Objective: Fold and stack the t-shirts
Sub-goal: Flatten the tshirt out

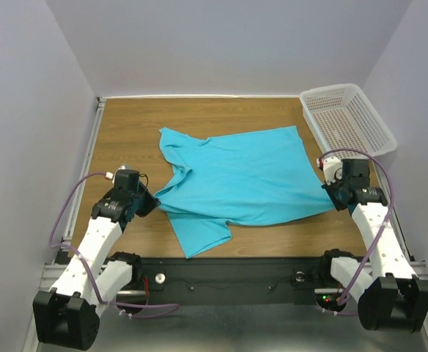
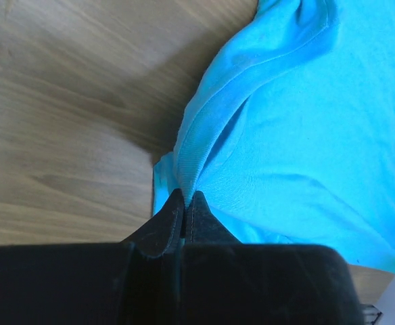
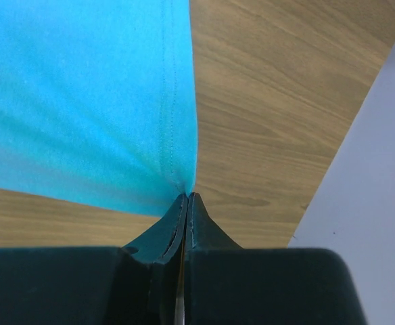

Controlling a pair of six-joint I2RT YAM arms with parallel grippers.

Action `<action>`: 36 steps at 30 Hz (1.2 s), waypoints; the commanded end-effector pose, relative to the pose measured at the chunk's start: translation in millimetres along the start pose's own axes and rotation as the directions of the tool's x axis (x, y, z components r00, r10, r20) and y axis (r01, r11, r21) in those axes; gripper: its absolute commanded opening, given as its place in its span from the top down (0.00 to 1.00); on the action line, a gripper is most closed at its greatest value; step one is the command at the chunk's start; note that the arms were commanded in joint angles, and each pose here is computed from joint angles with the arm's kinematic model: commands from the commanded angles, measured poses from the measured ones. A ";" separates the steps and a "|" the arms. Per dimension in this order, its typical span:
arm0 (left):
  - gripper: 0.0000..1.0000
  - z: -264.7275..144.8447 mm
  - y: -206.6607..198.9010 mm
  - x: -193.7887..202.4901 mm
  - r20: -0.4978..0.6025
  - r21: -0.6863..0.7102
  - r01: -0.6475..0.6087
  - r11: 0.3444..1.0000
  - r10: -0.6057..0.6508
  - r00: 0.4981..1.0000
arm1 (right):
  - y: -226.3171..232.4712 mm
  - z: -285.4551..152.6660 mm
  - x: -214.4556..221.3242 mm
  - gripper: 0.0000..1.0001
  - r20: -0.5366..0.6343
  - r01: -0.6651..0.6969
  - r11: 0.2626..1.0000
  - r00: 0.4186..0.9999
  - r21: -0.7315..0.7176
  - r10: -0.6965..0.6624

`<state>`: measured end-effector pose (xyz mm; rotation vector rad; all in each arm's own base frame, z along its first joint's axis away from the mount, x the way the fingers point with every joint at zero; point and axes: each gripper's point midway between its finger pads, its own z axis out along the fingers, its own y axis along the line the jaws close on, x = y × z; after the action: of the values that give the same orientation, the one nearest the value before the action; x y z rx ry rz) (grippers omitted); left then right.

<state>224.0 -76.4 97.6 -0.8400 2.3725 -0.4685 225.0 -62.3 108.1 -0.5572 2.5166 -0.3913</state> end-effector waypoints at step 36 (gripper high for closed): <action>0.37 134.7 -112.3 -130.2 0.158 0.261 -0.228 0.938 0.192 0.969 | -3.9 94.9 -289.8 0.27 0.265 -0.136 0.746 0.881 -0.652 0.392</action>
<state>409.3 -92.4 68.4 -0.5470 2.2983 -0.6002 473.9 50.7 134.3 -0.4815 2.3146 0.6333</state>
